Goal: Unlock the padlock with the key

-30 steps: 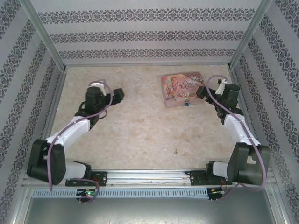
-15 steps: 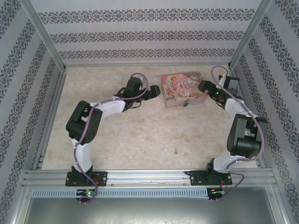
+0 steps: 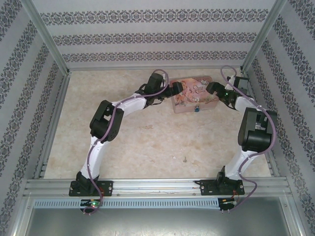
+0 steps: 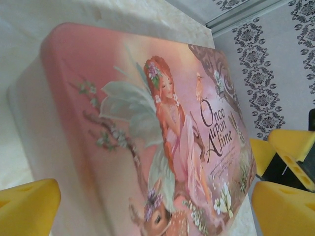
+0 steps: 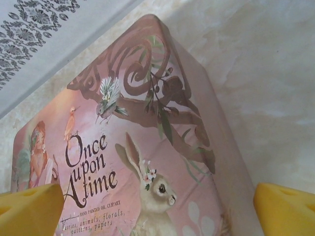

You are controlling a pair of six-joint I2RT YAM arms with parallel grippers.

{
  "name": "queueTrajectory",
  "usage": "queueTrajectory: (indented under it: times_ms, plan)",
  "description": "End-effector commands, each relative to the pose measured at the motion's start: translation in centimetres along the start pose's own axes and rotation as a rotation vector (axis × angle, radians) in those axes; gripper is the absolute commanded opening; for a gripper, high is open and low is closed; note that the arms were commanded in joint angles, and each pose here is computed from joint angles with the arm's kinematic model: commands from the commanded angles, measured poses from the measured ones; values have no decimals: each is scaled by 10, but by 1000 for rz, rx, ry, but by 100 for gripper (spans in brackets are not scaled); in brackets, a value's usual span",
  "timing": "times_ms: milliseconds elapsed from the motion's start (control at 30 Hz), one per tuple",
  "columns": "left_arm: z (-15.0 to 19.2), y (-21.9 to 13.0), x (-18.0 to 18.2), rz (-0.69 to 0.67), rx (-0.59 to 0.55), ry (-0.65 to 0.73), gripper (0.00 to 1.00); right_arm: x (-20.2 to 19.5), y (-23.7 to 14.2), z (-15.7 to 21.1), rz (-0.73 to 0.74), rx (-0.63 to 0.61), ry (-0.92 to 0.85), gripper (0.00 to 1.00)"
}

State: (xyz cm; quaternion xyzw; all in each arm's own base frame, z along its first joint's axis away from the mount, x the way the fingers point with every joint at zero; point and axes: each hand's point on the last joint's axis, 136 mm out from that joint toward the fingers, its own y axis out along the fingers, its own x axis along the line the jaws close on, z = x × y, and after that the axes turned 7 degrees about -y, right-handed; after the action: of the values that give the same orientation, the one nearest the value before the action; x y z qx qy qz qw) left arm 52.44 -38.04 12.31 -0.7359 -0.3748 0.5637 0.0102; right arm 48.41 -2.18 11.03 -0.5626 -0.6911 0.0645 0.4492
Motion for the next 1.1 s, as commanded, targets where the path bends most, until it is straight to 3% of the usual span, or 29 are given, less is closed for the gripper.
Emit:
queueTrajectory:
  times_ms: [0, 233, 433, 1067]
  plan:
    - [15, 12, -3, -10, 62, -30, 100, 6, 3, -2, -59, 21, 5, 98]
    - [21, 16, -11, 7, 79, -31, 99, 26, 1, 7, -150, 59, 20, 98]
    - [25, -1, -13, 16, 70, -24, 99, 59, -5, 35, -208, 117, -20, 99]
    - [41, -112, 14, -46, -31, -13, 99, 161, -43, 171, -294, 277, -151, 99]
